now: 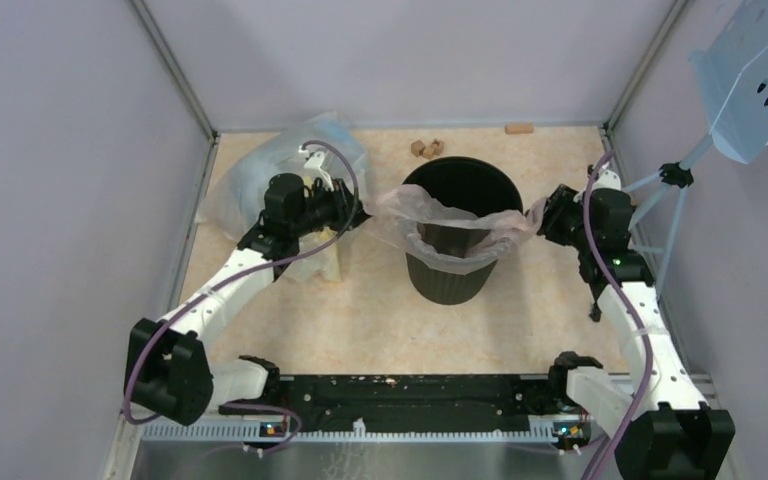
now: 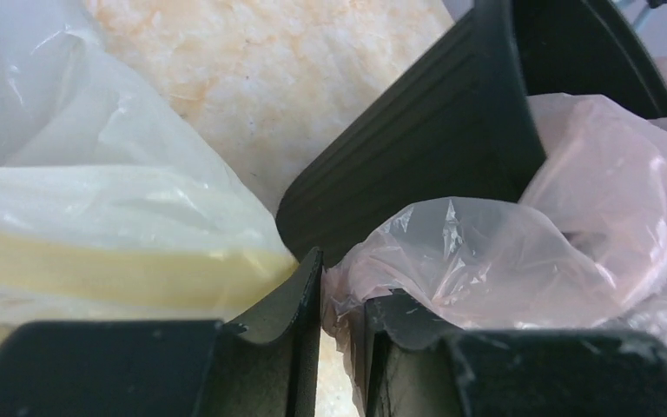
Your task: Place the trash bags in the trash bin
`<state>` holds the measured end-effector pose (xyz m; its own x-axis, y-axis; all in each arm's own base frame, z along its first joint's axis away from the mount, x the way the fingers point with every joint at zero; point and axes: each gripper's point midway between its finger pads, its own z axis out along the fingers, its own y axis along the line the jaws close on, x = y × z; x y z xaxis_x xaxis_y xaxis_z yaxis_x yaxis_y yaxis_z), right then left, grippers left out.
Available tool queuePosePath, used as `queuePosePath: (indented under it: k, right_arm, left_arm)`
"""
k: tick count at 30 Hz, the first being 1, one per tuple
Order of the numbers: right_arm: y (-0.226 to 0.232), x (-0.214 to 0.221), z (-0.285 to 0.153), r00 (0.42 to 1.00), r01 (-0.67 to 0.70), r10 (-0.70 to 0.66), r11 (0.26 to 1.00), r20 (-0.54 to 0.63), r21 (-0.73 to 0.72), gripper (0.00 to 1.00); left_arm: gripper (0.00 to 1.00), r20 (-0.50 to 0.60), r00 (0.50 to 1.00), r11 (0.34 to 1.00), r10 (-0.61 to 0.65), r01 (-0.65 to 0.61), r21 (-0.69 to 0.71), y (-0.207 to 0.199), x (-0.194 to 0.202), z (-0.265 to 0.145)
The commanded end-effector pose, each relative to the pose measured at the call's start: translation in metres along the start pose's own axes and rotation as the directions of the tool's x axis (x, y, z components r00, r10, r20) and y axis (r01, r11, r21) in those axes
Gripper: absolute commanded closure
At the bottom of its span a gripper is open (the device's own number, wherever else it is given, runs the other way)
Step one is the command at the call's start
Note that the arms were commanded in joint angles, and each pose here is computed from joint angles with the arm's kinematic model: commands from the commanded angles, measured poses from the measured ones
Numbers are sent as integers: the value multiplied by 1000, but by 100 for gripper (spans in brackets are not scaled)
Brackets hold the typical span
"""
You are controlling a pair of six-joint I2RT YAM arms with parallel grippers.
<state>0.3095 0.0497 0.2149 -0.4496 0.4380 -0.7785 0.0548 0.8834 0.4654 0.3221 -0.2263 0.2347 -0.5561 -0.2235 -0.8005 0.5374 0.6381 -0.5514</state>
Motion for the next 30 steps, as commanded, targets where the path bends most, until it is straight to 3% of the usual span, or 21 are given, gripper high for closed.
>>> queuePosePath:
  k: [1, 4, 7, 10, 19, 23, 26, 30]
  right_arm:
    - [11, -18, 11, 999, 23, -22, 999, 23, -29, 52]
    - [4, -15, 10, 1000, 24, -25, 1000, 6, 12, 47]
    - [2, -22, -5, 995, 50, -51, 999, 89, 13, 34]
    - [3, -40, -28, 981, 77, -82, 996, 175, 37, 31]
    - [-2, -73, -71, 959, 20, -61, 989, 276, 149, 25]
    - [-3, -65, -75, 975, 31, -66, 986, 212, 167, 24]
    - [0, -41, -70, 994, 50, -62, 990, 92, 131, 24]
    - [-4, 1, -58, 998, 27, -21, 995, -61, 101, 23]
  left_arm:
    - [75, 41, 999, 999, 26, -25, -34, 11, -21, 17]
    - [71, 1, 1000, 999, 3, -3, -36, 17, -12, 26]
    - [64, -10, 1000, 1000, 12, -12, -7, 13, -9, 25]
    - [61, 12, 1000, 1000, 25, -24, -10, 11, -12, 20]
    - [43, 42, 997, 995, 61, -58, -76, 5, -29, 0]
    - [35, 40, 996, 990, 80, -75, -123, 8, -31, -10]
    - [22, 34, 994, 987, 105, -100, -126, 6, -32, -15]
    - [12, 22, 985, 978, 170, -166, -129, 2, -36, -24]
